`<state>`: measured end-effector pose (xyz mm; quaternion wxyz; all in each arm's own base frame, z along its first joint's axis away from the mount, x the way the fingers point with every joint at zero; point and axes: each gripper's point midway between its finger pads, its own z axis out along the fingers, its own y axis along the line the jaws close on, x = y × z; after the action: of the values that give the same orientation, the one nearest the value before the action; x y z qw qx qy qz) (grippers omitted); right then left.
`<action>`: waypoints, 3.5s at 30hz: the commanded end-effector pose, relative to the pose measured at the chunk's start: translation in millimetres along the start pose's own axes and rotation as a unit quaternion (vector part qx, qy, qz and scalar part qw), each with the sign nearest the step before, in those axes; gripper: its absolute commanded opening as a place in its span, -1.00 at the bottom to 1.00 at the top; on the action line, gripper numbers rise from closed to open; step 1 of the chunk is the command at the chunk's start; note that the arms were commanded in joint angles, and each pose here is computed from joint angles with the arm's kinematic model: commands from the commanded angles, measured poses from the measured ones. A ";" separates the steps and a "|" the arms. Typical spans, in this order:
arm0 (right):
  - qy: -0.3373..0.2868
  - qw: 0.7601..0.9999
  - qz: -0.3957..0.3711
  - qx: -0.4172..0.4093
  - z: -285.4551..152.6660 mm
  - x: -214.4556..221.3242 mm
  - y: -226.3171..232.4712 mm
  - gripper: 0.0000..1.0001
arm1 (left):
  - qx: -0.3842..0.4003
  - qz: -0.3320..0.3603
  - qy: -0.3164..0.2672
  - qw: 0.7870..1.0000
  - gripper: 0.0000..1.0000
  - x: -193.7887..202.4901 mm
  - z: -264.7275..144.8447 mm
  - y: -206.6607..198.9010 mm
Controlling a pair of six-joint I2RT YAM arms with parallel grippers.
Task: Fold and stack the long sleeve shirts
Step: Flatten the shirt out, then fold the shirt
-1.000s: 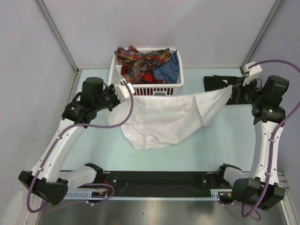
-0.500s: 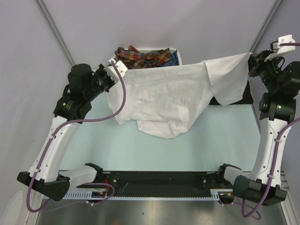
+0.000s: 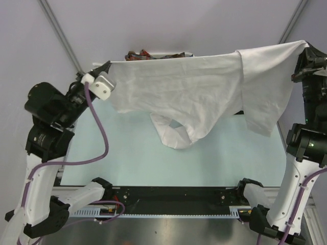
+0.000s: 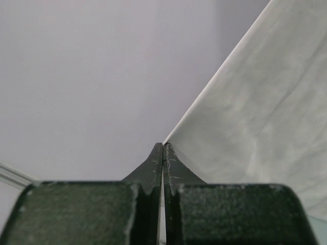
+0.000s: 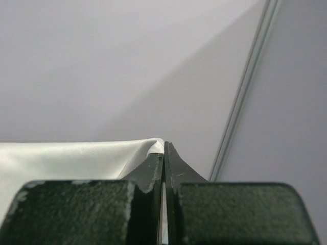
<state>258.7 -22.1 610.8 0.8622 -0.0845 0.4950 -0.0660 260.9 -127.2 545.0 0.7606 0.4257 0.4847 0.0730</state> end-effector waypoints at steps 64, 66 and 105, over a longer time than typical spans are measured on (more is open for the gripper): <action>0.412 0.850 -0.022 -0.327 -16.4 481.2 206.4 -0.86 | 0.238 -0.080 0.336 0.908 -1.00 413.4 35.5 -234.1; 0.466 0.818 -0.018 -0.338 -38.6 495.1 196.4 -0.58 | 0.240 -0.077 0.343 0.905 -1.00 417.3 34.6 -234.0; 0.758 0.590 0.040 -0.274 -316.1 500.3 57.4 -1.00 | 0.257 -0.103 0.359 0.891 -1.00 429.2 21.7 -251.4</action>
<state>225.1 -104.4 12.6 0.0891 -0.2185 0.9714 0.0253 420.4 -70.8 71.4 0.3878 0.5001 0.7740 0.0208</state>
